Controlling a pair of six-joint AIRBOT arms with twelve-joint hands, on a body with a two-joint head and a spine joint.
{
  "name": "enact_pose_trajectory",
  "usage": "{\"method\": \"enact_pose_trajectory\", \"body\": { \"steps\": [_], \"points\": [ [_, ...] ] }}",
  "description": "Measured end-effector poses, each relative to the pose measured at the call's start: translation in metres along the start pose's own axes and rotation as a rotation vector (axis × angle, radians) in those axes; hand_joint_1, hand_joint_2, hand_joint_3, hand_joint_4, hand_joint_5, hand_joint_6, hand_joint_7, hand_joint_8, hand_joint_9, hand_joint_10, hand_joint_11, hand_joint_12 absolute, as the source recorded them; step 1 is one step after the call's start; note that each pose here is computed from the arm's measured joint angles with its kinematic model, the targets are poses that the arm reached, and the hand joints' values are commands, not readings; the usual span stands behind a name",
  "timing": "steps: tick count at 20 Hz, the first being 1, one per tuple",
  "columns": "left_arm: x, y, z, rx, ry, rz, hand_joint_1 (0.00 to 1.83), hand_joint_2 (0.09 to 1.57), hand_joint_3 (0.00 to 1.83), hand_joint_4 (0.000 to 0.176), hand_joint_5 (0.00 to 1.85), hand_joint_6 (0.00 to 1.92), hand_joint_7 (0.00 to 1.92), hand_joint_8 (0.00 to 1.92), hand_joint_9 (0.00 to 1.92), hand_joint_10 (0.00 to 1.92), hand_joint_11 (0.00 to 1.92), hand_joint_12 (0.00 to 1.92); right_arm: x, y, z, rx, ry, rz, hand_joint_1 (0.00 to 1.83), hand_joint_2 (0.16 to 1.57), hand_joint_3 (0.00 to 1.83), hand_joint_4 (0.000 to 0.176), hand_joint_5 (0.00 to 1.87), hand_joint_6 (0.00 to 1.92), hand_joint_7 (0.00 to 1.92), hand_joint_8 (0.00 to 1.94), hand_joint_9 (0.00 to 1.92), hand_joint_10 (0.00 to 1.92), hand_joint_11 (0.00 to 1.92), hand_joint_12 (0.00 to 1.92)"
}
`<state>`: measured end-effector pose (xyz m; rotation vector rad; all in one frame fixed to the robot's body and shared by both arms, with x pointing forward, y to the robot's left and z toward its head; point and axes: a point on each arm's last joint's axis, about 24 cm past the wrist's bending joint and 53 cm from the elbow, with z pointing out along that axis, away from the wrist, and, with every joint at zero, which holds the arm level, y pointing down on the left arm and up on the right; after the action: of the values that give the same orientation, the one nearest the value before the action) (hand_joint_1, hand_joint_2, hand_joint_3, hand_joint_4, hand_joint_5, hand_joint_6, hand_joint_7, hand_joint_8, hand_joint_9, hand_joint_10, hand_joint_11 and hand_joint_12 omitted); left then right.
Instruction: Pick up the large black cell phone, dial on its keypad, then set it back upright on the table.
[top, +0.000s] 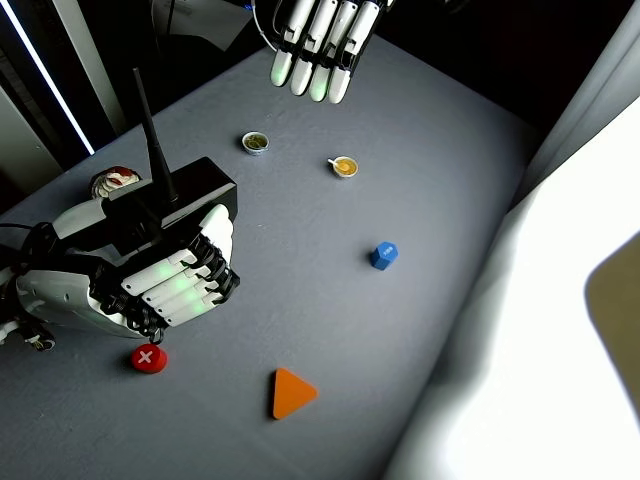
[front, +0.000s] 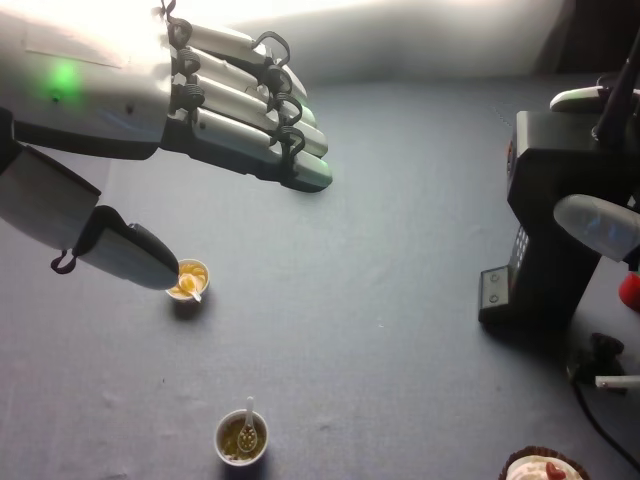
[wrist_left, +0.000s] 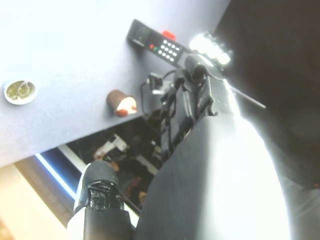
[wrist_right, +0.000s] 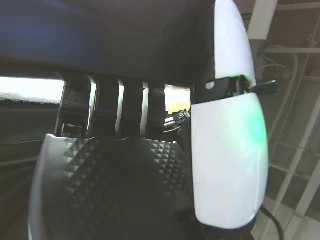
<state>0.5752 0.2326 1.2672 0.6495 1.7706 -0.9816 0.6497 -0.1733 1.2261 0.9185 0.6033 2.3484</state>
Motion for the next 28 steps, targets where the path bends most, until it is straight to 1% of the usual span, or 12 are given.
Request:
{"method": "enact_pose_trajectory", "body": {
  "steps": [4,6,8,9,12,13,14,15,16,22,25,28],
  "points": [
    [0.0001,0.0,0.0,0.0,0.0,0.0,0.26,1.21,0.0,0.013,0.14,0.0,0.19,0.0,0.19,0.0,0.0,0.44,-0.0004,0.0004,0.0003,-0.001,0.002,-0.002,1.37,1.13,0.0,0.0,0.96,0.84,0.94,1.02,0.92,1.39,0.82,1.6],
    [0.0,0.0,0.0,0.0,0.0,0.0,0.28,1.2,0.0,0.011,0.15,0.0,0.21,0.0,0.22,0.0,0.0,0.53,-0.0004,0.0004,0.0003,-0.001,0.002,-0.002,1.37,1.13,0.0,0.0,0.91,0.93,0.91,1.05,0.91,1.35,0.87,1.47],
    [0.0001,0.0,0.0,0.0,0.0,0.0,0.27,1.21,0.0,0.016,0.15,0.0,0.21,0.0,0.21,0.0,0.0,0.53,-0.0011,0.0007,0.0003,-0.002,-0.001,-0.004,1.36,1.14,0.0,0.0,0.91,0.92,0.92,1.04,0.9,1.39,0.8,1.51],
    [0.0001,0.0,0.0,0.0,0.0,0.0,0.26,1.21,0.0,0.013,0.13,0.0,0.18,0.0,0.19,0.0,0.0,0.48,-0.0013,0.0008,0.0003,-0.002,-0.002,-0.003,1.37,1.16,0.0,0.0,0.85,1.01,0.89,1.09,0.87,1.41,0.79,1.52],
    [0.0001,0.0001,0.0,0.0,0.001,0.0,0.23,1.22,0.0,0.014,0.13,0.01,0.19,0.01,0.21,0.01,0.0,0.52,-0.0012,0.0007,0.0003,-0.002,-0.002,-0.003,1.36,1.15,0.0,0.0,0.85,1.01,0.88,1.1,0.88,1.39,0.8,1.51],
    [0.0001,0.0,0.0,0.0,0.0,0.0,0.23,1.22,0.0,0.014,0.13,0.0,0.19,0.0,0.19,0.01,0.0,0.46,-0.0012,0.0007,0.0003,-0.002,-0.002,-0.003,1.36,1.14,0.0,0.0,0.86,0.98,0.91,1.07,0.93,1.35,0.83,1.44],
    [0.0,0.0,0.0,0.0,0.0,0.0,0.24,1.22,0.0,0.011,0.13,0.0,0.19,0.0,0.2,0.01,0.0,0.47,-0.0012,0.0009,0.0004,-0.002,-0.001,-0.004,1.23,1.18,0.01,0.0,0.8,1.13,0.91,1.2,0.88,1.16,0.81,1.45],
    [0.0001,0.0001,0.0,0.0,0.001,0.0,0.25,1.22,0.0,0.012,0.15,0.0,0.21,0.0,0.22,0.01,0.0,0.51,-0.0013,0.0008,0.0004,-0.002,-0.001,-0.004,1.32,1.18,0.0,0.0,0.77,1.12,0.87,1.14,0.89,1.37,0.77,1.47],
    [0.0003,0.0002,0.0,-0.001,0.001,0.001,0.22,1.23,0.0,0.01,0.14,0.0,0.21,0.0,0.22,0.0,0.0,0.55,-0.0015,0.001,0.0004,-0.002,-0.002,-0.007,1.35,1.19,0.0,0.0,0.75,1.17,0.84,1.16,0.84,1.43,0.73,1.43],
    [-0.002,-0.0019,0.0022,0.007,-0.003,0.003,0.24,1.22,0.0,0.013,0.13,0.0,0.2,0.0,0.21,0.0,0.0,0.49,-0.0034,0.0022,-0.0005,-0.005,-0.004,-0.011,1.34,1.22,0.0,0.0,0.67,1.33,0.77,1.27,0.78,1.46,0.62,1.3],
    [-0.0026,-0.0026,0.0021,0.01,-0.005,0.001,0.23,1.22,0.0,0.015,0.13,0.0,0.2,0.0,0.22,0.0,0.0,0.5,-0.0026,0.0018,-0.0006,-0.003,-0.001,-0.011,1.35,1.2,0.0,0.0,0.73,1.26,0.82,1.21,0.79,1.43,0.62,1.22],
    [-0.0025,-0.0027,0.0021,0.01,-0.005,-0.003,0.26,1.22,0.0,0.009,0.15,0.0,0.21,0.0,0.22,0.0,0.0,0.52,-0.0028,0.002,-0.0005,-0.004,-0.002,-0.011,1.34,1.22,0.0,0.0,0.68,1.31,0.78,1.25,0.77,1.47,0.6,1.23]
  ]
}}
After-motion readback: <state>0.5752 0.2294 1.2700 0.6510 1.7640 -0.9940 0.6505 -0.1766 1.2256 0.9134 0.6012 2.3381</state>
